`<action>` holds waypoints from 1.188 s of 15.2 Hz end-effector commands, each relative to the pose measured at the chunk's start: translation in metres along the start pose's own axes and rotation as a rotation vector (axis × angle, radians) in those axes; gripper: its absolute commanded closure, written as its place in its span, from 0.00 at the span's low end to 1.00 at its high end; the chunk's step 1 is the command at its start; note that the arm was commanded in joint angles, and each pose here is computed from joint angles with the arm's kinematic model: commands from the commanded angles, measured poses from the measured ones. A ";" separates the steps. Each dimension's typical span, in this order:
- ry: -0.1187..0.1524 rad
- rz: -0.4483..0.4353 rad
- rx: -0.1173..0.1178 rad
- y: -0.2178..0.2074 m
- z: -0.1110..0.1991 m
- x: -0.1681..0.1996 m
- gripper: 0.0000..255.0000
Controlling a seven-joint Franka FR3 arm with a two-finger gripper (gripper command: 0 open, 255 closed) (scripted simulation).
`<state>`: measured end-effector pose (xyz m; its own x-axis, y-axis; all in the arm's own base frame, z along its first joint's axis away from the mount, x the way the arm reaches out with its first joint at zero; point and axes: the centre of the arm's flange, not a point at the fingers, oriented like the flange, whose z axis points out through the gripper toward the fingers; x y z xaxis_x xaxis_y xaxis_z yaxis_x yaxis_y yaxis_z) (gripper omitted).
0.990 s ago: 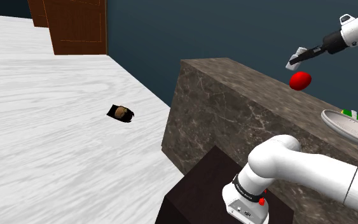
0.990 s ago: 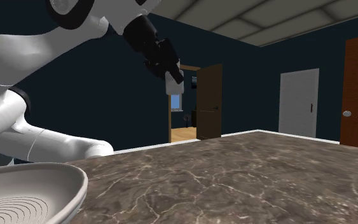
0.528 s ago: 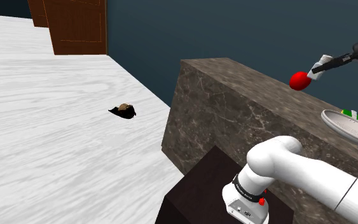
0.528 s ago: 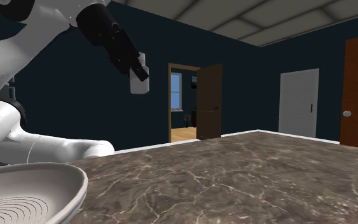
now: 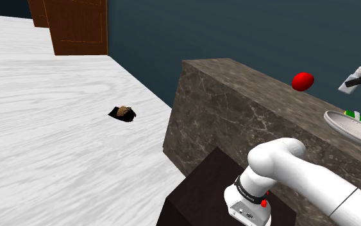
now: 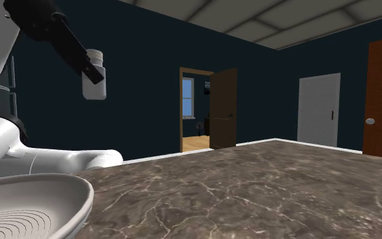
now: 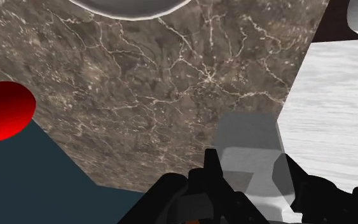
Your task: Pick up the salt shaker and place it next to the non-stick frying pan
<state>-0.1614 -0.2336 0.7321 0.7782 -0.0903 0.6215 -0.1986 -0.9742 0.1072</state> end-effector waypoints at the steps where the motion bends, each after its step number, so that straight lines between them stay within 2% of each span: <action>1: -0.001 0.000 0.001 0.000 -0.015 -0.022 1.00; 5: -0.001 0.000 0.001 -0.002 -0.048 -0.062 1.00; 18: -0.001 0.000 0.001 -0.009 0.005 -0.104 1.00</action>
<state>-0.2382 -0.2160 0.6669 0.7791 -0.0902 0.6204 -0.1975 -0.9745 0.1063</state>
